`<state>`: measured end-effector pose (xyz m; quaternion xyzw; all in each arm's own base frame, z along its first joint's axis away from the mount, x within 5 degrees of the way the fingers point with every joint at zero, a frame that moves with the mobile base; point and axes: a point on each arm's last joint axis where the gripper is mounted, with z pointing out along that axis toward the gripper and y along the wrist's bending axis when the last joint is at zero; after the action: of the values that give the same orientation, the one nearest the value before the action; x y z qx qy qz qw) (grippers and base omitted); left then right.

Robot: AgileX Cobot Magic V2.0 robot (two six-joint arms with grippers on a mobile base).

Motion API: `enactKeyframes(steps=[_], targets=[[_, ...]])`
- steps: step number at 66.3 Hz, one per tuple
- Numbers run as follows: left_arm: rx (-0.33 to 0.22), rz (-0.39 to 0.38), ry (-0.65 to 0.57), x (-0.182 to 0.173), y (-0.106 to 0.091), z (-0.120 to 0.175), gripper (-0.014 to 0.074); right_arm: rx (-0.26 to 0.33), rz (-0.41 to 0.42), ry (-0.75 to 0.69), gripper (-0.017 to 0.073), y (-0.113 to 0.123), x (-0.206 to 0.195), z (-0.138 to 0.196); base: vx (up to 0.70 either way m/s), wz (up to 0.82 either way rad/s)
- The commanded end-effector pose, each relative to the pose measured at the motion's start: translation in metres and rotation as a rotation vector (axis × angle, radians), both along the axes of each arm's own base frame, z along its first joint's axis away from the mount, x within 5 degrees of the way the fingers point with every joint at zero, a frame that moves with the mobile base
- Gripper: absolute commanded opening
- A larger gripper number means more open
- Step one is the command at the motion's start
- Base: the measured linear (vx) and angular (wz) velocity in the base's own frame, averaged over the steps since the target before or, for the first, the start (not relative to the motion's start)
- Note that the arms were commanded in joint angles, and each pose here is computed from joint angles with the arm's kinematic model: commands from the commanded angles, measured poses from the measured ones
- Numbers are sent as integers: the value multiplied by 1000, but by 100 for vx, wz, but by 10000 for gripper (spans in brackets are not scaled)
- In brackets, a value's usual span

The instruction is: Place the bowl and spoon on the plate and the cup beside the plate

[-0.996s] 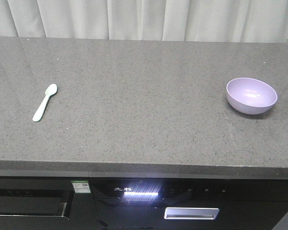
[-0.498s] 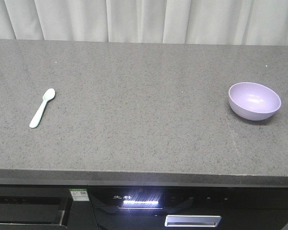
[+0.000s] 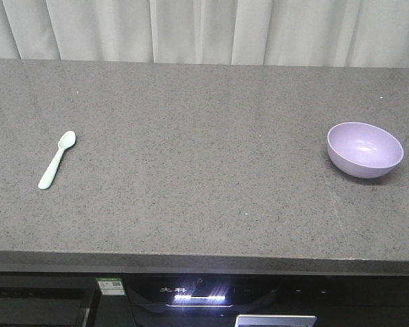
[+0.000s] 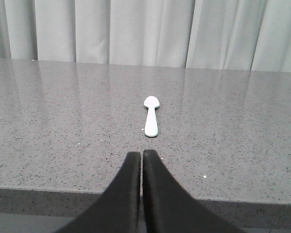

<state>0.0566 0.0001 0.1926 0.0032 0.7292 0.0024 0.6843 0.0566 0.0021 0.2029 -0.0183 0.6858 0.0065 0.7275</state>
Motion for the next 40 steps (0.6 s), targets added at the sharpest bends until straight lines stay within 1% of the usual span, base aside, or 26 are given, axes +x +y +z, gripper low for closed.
enactKeyframes(steps=[1, 40], targets=[[-18, -2, -58, 0, 0, -2, -6, -8, -15, -76, -3, -1, -1, 5, 3, 0], [-18, -2, -58, 0, 0, -2, -6, -8, -15, -76, -3, -1, -1, 5, 3, 0]])
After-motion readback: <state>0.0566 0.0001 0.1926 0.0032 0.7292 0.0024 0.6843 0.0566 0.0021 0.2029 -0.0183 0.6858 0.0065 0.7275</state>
